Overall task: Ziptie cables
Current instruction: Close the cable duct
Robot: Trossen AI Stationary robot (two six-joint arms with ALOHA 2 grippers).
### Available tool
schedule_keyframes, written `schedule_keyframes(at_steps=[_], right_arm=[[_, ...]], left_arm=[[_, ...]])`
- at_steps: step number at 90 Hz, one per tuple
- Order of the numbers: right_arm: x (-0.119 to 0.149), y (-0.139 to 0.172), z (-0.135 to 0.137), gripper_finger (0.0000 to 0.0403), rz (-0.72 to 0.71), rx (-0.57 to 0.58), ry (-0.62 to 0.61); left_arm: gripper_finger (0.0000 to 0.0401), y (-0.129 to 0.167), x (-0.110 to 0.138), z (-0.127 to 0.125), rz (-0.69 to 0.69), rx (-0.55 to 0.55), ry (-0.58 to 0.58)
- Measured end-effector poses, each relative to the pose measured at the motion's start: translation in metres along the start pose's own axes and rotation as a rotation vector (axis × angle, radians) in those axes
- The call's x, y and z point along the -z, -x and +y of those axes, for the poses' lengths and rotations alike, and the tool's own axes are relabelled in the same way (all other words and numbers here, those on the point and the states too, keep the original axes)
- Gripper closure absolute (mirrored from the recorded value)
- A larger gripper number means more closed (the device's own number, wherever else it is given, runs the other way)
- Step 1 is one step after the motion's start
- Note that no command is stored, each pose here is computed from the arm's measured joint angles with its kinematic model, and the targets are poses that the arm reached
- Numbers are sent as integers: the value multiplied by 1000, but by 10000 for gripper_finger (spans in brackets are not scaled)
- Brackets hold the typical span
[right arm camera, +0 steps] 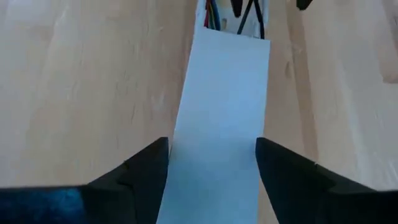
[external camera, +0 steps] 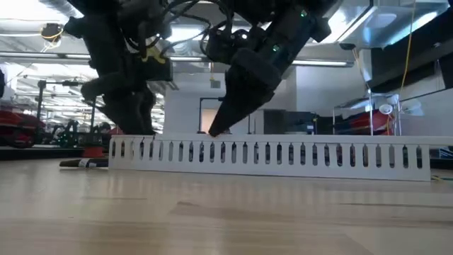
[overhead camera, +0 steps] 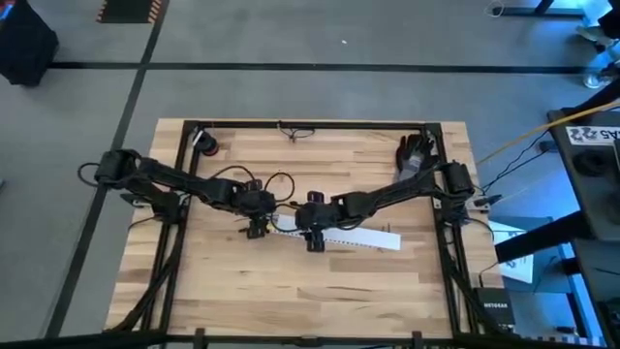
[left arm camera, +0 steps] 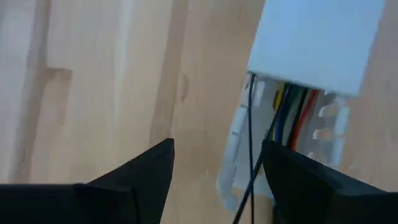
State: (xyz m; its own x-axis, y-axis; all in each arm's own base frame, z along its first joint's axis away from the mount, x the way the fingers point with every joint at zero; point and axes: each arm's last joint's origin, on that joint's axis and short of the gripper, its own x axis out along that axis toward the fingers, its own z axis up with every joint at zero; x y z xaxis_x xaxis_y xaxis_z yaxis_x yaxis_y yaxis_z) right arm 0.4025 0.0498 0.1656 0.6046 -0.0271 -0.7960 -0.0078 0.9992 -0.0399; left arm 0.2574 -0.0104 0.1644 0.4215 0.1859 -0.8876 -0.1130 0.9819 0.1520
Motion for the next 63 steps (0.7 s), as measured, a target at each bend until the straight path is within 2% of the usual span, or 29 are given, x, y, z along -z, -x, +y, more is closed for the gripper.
schedule_keyframes(at_steps=[8,24,35,43,63], right_arm=[[0,0,0,169,0,10,0],[0,0,0,169,-2,16,0],[0,0,0,169,-3,15,1],[0,0,0,169,-3,15,1],[-1,1,-1,169,-6,22,0]], left_arm=[[202,0,0,-2,-1,2,-5],[323,3,-2,-5,-7,3,-18],[383,5,-5,-9,-15,6,-33],[393,8,-8,-11,-25,11,-41],[373,15,-15,-14,-38,-1,-70]])
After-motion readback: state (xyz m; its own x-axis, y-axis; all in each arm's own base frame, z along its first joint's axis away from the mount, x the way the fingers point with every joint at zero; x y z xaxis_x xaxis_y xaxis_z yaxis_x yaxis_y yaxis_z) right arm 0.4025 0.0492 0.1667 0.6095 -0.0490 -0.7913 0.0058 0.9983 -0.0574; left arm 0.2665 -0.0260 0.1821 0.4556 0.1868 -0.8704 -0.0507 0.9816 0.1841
